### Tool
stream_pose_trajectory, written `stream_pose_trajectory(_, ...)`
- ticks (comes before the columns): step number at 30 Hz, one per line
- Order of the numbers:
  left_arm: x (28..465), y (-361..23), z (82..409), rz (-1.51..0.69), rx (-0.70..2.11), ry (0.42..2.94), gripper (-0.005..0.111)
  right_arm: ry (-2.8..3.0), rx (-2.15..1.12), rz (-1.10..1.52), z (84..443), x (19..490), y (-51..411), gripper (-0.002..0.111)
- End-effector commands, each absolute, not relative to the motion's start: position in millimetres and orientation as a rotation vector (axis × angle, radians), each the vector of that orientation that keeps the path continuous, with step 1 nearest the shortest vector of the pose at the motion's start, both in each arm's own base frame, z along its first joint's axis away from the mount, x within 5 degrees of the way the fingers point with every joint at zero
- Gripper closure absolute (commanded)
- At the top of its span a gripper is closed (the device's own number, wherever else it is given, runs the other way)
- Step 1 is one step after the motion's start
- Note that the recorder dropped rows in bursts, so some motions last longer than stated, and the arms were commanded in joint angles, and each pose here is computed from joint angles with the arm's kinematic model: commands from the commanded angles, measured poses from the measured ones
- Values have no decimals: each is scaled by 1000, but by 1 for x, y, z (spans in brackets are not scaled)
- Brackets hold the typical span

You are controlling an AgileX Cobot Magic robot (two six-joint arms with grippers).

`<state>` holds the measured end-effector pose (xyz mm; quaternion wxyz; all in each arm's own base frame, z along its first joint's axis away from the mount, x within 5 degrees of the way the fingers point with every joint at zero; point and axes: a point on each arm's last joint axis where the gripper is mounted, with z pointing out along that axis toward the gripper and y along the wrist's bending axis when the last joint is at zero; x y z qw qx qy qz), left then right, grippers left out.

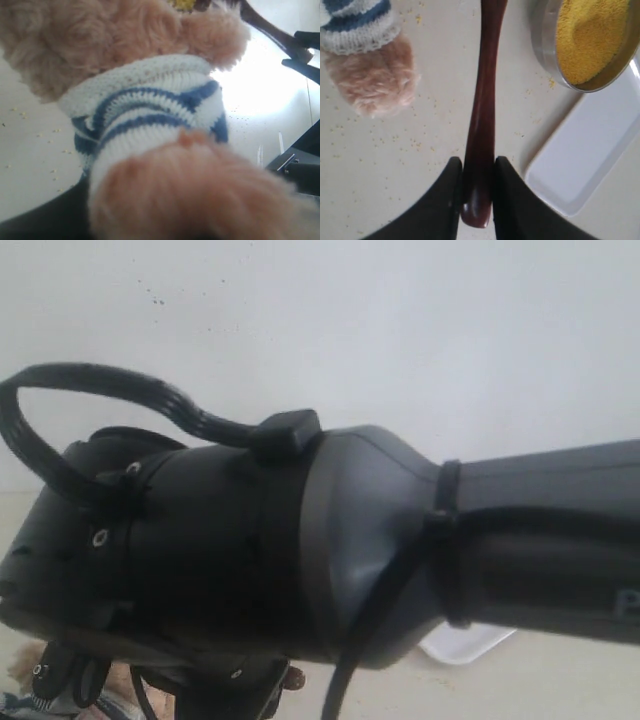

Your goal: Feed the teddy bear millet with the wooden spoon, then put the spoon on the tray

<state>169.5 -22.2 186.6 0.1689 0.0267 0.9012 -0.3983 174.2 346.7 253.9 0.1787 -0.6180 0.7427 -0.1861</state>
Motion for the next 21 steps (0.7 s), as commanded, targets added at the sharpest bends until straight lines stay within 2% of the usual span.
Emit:
stream_pose_trajectory(1,169,-24,188,-1168,74,2548,103,2002,-1717,-599,261,169,352,108)
stream_pose_trajectory(12,169,-24,188,-1168,74,2548,103,2002,-1739,-652,238,165,362,108)
stream_pose_trajectory(21,169,-24,188,-1168,74,2548,103,1974,-1678,-691,241,169,363,108)
